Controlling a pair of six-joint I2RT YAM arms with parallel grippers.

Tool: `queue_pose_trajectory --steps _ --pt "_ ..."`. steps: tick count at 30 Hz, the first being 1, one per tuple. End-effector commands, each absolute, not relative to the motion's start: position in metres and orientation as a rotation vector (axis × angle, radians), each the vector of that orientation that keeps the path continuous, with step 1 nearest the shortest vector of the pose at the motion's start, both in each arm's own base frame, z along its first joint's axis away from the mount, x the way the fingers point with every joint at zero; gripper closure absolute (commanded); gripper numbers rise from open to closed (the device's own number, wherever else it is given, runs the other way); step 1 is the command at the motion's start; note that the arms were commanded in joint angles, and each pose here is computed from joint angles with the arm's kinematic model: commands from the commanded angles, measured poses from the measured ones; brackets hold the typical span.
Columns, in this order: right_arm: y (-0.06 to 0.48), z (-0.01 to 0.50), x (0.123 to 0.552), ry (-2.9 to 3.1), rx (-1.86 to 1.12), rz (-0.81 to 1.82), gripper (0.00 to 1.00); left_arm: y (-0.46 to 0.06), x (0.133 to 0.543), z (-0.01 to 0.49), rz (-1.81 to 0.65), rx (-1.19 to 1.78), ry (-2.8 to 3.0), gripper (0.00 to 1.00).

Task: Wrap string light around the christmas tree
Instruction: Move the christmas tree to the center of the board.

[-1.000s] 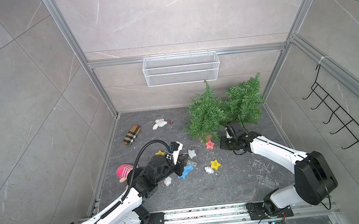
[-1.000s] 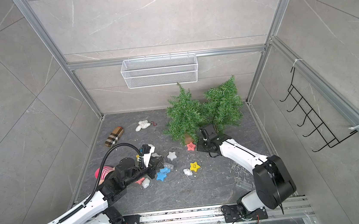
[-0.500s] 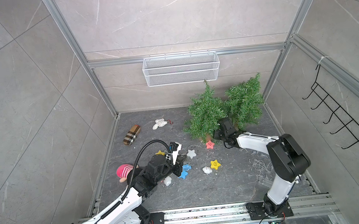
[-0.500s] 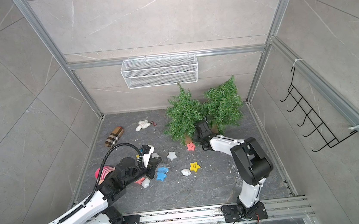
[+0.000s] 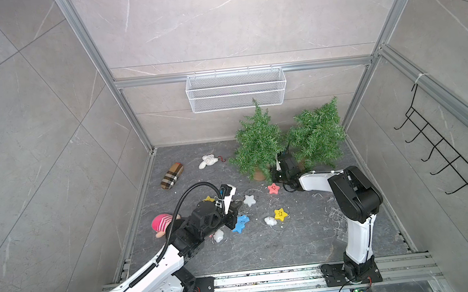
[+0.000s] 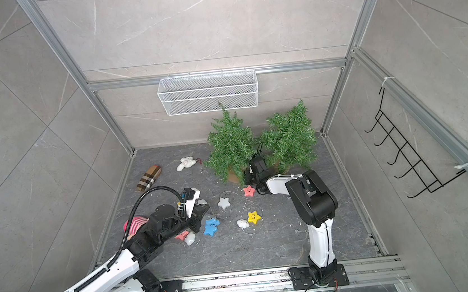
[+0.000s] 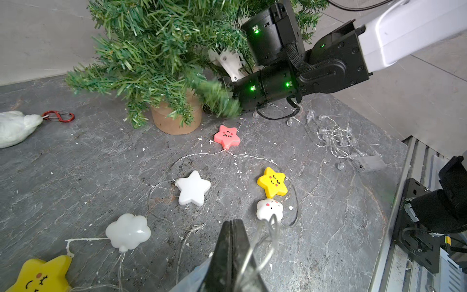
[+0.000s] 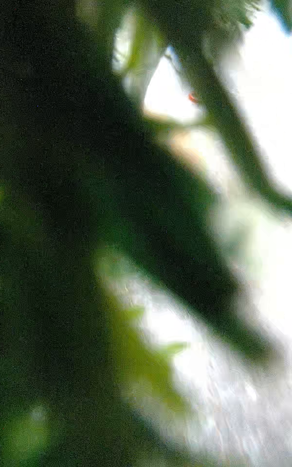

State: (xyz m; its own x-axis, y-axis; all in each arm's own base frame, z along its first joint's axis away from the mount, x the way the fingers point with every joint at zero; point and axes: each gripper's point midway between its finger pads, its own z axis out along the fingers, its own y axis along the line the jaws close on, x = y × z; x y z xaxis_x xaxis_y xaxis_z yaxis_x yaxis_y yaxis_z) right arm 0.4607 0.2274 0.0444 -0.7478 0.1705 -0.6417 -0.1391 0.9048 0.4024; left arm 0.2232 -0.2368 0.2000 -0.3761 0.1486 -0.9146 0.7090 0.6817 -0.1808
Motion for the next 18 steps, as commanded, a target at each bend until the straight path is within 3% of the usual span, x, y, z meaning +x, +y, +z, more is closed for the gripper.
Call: queue_pose_trajectory --steps 1,8,12,18 --pt "0.255 0.045 0.46 2.35 -0.08 0.595 0.96 -0.239 0.23 0.228 -0.699 0.663 1.813 1.0" --pt "0.299 0.048 0.443 2.382 -0.248 0.603 0.96 -0.236 0.231 0.228 -0.682 0.659 1.815 1.0" --pt "0.294 0.051 0.427 2.45 -0.199 0.663 0.91 -0.232 0.23 0.229 -0.676 0.648 1.812 1.0" --pt "0.283 0.056 0.384 2.57 -0.099 0.884 0.73 -0.226 0.229 0.233 -0.65 0.636 1.823 1.0"
